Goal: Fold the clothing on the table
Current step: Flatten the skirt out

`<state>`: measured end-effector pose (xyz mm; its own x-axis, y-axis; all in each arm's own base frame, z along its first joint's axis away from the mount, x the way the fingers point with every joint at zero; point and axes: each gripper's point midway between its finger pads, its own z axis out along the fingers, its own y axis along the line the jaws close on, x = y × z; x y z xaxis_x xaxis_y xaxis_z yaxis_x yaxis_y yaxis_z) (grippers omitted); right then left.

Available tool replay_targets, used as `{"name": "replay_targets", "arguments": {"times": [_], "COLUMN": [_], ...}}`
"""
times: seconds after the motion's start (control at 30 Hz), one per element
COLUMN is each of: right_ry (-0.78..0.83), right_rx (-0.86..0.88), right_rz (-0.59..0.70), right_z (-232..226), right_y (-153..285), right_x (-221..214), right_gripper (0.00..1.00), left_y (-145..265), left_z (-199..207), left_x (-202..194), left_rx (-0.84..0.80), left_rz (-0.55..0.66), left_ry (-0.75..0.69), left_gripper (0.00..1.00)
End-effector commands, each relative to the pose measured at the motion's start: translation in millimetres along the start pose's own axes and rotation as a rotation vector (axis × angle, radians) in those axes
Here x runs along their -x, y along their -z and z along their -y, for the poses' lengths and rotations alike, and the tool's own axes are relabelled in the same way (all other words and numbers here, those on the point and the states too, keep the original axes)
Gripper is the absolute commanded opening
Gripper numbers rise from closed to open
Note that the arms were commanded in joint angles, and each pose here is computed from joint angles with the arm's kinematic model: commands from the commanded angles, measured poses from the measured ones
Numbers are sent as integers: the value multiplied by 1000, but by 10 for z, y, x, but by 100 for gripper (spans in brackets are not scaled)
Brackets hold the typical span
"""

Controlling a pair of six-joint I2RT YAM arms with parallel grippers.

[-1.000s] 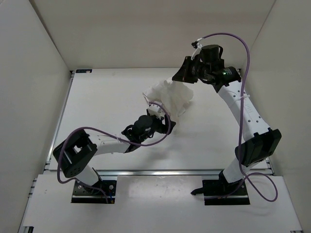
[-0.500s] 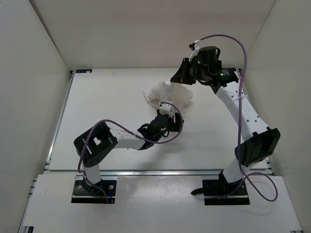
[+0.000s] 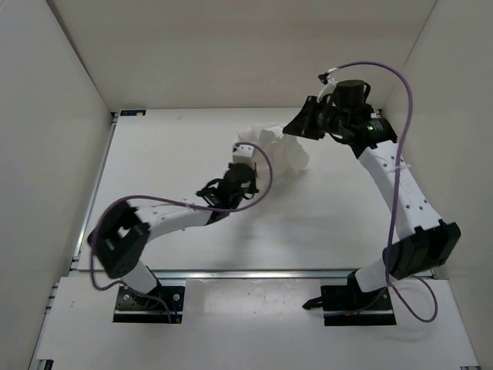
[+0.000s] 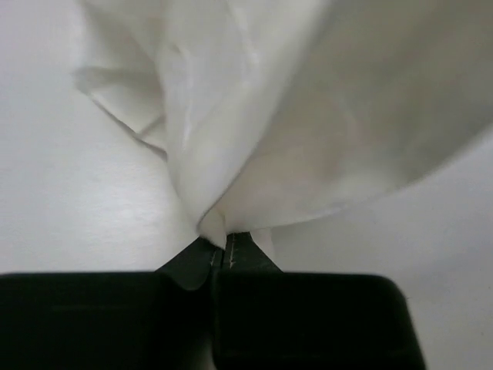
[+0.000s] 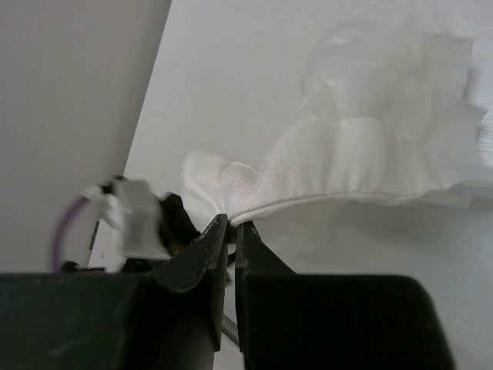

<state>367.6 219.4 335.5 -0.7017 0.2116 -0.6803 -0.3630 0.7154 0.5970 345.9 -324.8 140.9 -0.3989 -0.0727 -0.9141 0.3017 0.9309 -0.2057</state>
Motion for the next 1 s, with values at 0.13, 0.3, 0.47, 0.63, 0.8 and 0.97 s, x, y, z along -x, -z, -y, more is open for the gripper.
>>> {"name": "replay_targets", "arguments": {"times": [0.13, 0.3, 0.47, 0.63, 0.8, 0.97], "right_ry": [53, -8, 7, 81, 70, 31], "right_rx": [171, 186, 201, 204, 129, 38], "right_rz": [241, 130, 57, 88, 65, 9], "right_z": [-635, -493, -418, -473, -203, 265], "right_y": [1069, 817, 301, 4, -138, -302], "right_x": [209, 54, 257, 872, 1072, 520], "right_gripper": [0, 0, 0, 0, 0, 0], "left_y": [1394, 1769, 1303, 802, 806, 692], "left_z": [-527, -906, -1250, -1430, -1283, -1007], "left_x": [1940, 2459, 2495, 3034, 3627, 2771], "left_rx": [-21, -22, 26, 148, 195, 131], "left_rz": [252, 311, 216, 202, 257, 148], "left_ry": [-53, -44, -66, -224, -349, -375], "left_gripper": [0, 0, 0, 0, 0, 0]}}
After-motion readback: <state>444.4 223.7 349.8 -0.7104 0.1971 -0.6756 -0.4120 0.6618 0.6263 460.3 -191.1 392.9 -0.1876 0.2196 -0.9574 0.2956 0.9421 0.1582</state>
